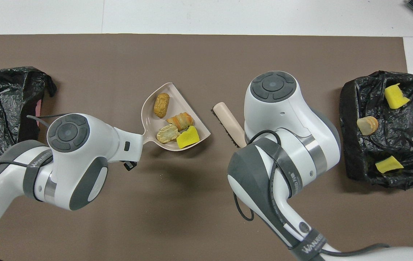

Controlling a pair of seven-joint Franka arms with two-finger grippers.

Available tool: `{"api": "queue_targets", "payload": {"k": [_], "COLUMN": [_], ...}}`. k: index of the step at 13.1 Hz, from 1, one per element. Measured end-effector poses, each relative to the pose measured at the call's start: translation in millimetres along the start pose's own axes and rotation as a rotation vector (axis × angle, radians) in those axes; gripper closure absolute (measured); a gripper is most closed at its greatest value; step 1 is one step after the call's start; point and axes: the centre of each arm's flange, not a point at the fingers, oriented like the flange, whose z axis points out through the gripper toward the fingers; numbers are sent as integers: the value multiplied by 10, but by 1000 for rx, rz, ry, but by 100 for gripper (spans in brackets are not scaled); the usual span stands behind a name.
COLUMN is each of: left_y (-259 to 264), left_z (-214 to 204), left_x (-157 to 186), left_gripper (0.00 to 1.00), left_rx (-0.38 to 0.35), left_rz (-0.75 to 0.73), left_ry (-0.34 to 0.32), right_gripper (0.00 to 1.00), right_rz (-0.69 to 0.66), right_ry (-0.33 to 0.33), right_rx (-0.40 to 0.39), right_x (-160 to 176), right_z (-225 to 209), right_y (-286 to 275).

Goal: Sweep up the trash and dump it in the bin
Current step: 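Carry the dustpan to the trash bag while the right gripper lowers the brush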

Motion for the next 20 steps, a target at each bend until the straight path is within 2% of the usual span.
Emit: {"api": "queue_targets", "payload": {"k": [4, 6, 10, 13, 17, 19, 20], "left_y": [-196, -363, -808, -1251, -1711, -1913, -2049], "left_z": [-102, -219, -541, -901, -1222, -1352, -1423], "left_x": [-148, -303, -903, -1450, -2074, -2411, -2642], "left_gripper": [68, 68, 68, 68, 68, 68, 68], "left_rx": [11, 16, -33, -88, -77, -72, -69], "left_rz": [-48, -94, -250, -400, -526, -540, -541], "left_ry": [15, 31, 9, 7, 35, 45, 51], "right_gripper": [74, 74, 74, 74, 74, 73, 66], "right_rz": [177, 237, 324, 406, 460, 465, 466], "right_ry": [-24, -12, -42, -55, -52, -48, -47], "right_rx": [68, 82, 79, 107, 180, 177, 176], "right_x": [-32, -7, 7, -74, -285, -396, -423], "right_z": [104, 303, 1017, 1261, 1528, 1635, 1630], "right_y": [-676, -1088, -1821, -2177, -2391, -2397, -2391]}}
